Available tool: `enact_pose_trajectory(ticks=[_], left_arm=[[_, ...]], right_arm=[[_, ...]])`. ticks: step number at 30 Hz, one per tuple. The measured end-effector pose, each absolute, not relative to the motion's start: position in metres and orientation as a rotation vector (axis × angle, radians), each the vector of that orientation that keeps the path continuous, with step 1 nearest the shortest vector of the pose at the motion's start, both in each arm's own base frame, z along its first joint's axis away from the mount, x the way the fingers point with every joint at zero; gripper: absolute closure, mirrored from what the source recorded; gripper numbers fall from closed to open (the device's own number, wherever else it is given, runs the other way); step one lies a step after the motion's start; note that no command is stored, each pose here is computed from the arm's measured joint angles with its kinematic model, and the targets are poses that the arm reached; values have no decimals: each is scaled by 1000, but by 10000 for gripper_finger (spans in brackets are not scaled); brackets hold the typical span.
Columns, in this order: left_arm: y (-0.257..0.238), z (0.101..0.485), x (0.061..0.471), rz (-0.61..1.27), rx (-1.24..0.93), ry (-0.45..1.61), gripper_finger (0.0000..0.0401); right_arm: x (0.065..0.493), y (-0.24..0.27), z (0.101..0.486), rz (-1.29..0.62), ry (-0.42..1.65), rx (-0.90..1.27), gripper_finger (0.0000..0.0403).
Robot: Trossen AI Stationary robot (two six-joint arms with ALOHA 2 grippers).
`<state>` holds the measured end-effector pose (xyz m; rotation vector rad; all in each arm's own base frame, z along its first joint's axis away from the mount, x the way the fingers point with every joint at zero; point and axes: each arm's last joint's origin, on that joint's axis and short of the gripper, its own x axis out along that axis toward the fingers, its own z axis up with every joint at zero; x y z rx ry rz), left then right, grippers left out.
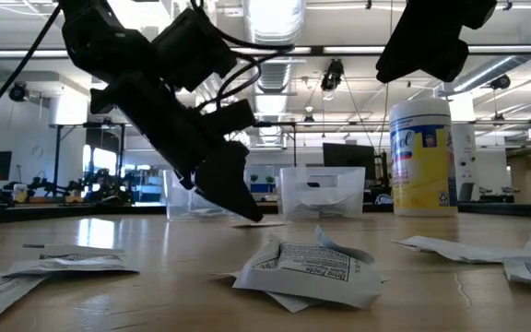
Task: Pick & Place First Aid Supplies
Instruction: Put the green bandage pack into the left transparent bin
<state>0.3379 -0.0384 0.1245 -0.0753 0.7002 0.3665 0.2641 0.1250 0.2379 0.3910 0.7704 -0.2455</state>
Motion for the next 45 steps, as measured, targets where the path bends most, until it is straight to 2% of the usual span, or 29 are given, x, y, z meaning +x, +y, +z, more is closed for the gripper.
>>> enact_pose_trajectory(ticks=[12,28,34,45], left_arm=[[-27,114,338,420,-78,739,247],[-13,112,337,409,-39,793,395],[-13,113,336,395,-42,797,400],[-41,109,328,196,39,900,401]], right_arm=[[264,125,238,-245,770,391,345],[264,125,237,-244,769,392,331],[265,125,238,-239,758,400,328],[263,125,232,-241,767,395,343]])
